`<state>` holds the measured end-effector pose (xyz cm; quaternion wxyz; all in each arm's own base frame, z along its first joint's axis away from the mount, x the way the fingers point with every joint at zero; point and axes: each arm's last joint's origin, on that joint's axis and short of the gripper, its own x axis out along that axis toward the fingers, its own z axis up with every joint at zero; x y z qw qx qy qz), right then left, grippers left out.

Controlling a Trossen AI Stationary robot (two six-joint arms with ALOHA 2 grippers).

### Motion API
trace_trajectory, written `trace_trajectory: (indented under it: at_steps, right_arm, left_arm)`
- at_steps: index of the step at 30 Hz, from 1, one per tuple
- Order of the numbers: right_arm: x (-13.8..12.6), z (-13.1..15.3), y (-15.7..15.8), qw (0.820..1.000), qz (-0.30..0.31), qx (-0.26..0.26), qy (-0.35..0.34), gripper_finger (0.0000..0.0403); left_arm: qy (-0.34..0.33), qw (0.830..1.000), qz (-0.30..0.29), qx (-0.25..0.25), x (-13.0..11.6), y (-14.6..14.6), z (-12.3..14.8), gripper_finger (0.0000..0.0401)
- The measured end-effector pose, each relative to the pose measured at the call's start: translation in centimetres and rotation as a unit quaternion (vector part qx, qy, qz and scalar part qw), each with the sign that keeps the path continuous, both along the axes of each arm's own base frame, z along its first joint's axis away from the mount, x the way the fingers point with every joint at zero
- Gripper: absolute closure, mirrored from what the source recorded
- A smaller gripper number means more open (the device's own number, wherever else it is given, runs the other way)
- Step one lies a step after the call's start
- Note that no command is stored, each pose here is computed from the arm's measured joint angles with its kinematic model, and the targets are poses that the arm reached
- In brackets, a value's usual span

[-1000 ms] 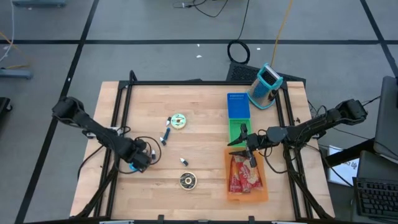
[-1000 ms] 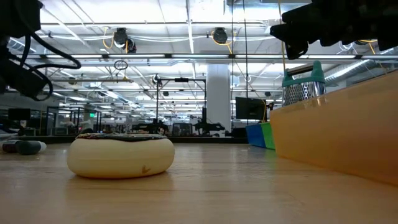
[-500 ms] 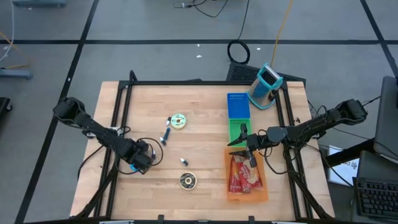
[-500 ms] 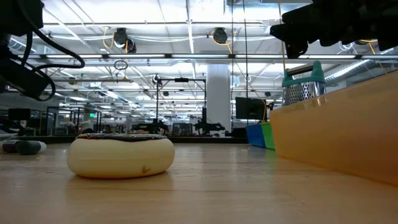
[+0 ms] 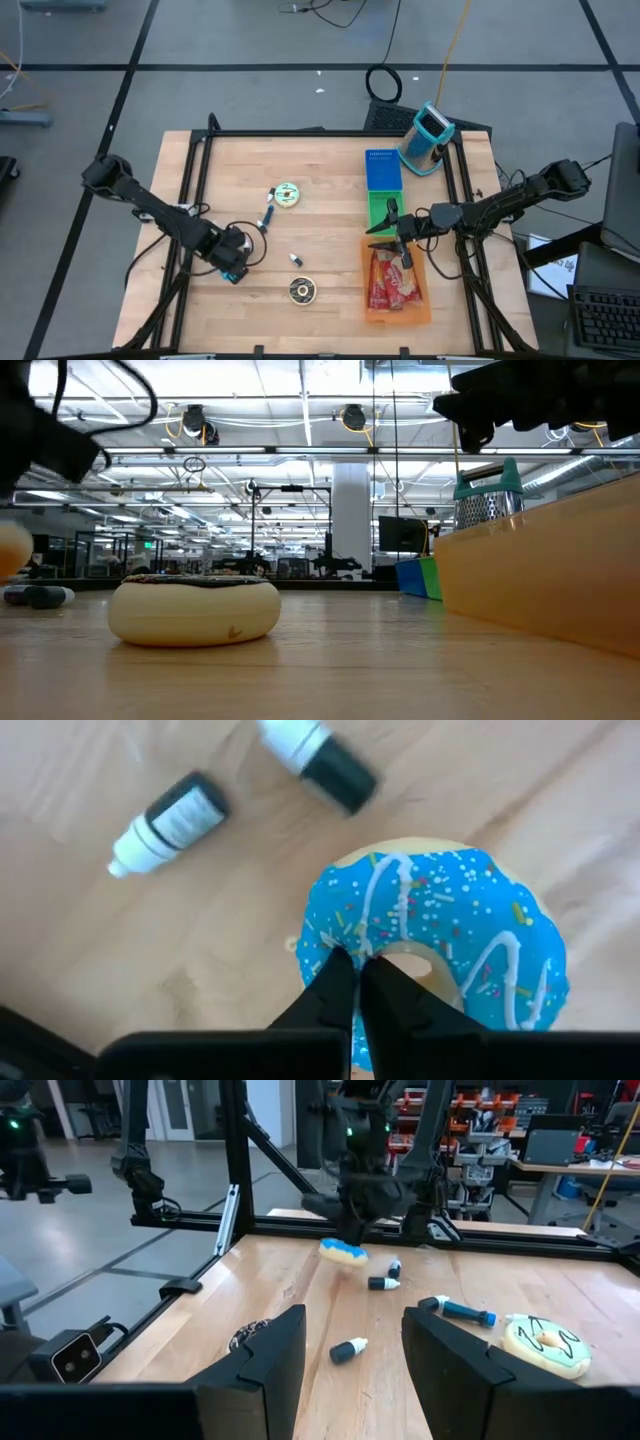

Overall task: Pick & Place Food Item
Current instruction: Put the blue donut into the green bin

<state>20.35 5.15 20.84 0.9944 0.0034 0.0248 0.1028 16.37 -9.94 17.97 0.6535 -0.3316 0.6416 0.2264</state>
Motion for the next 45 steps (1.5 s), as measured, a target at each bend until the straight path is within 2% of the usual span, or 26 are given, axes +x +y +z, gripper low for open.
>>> trace_trajectory:
  at_steps: [5,9,11,14,17,19,22,24,27,32,37,39,45]
  right_arm:
    - [0.0,0.3,0.0,1.000,0.000,0.004,-0.015,0.0248]
    - [0.0,0.8,-0.2,0.999,-0.007,-0.010,-0.042,0.0248]
    - [0.1,1.2,-0.3,0.998,-0.012,-0.011,-0.063,0.0248]
    - [0.2,1.6,-0.5,0.996,-0.025,-0.003,-0.091,0.0248]
    - [0.4,1.7,-0.7,0.992,-0.068,0.027,-0.101,0.0248]
    - [0.6,1.4,-0.9,0.992,-0.085,0.030,-0.092,0.0248]
    - [1.2,1.0,-0.8,0.993,-0.086,0.023,-0.076,0.0248]
    - [1.8,1.2,-0.7,0.994,-0.085,0.003,-0.074,0.0247]
    - [3.1,1.7,-0.4,0.992,-0.087,-0.049,-0.081,0.0242]
    - [5.4,2.5,0.1,0.985,-0.086,-0.119,-0.088,0.0201]
    - [7.5,3.0,0.6,0.987,-0.063,-0.130,-0.076,0.0157]
    - [8.3,2.9,0.7,0.988,-0.040,-0.131,-0.072,0.0150]
    - [9.9,2.4,0.5,0.988,-0.038,-0.137,-0.061,0.0155]
  left_arm:
    - [-0.106,0.993,-0.030,0.045,1.5,-0.3,3.4,0.0397]
    - [-0.193,0.971,-0.067,0.127,3.0,0.1,6.1,0.0394]
    - [-0.240,0.947,-0.091,0.191,4.0,0.6,7.4,0.0397]
    - [-0.301,0.896,-0.125,0.303,5.6,1.6,8.8,0.0395]
    - [-0.346,0.849,-0.175,0.359,7.5,2.5,9.9,0.0391]
    - [-0.385,0.827,-0.207,0.355,8.8,3.2,10.5,0.0394]
    - [-0.451,0.800,-0.250,0.307,10.8,4.2,11.0,0.0396]
    - [-0.492,0.776,-0.284,0.274,11.9,4.8,11.1,0.0393]
    - [-0.528,0.748,-0.309,0.256,13.5,5.6,10.7,0.0395]
    - [-0.554,0.733,-0.336,0.209,15.3,6.8,9.3,0.0393]
    - [-0.574,0.719,-0.348,0.183,16.2,7.2,8.7,0.0397]
    - [-0.581,0.715,-0.346,0.179,16.4,7.4,8.7,0.0393]
    - [-0.594,0.705,-0.354,0.157,16.4,7.4,8.8,0.0397]
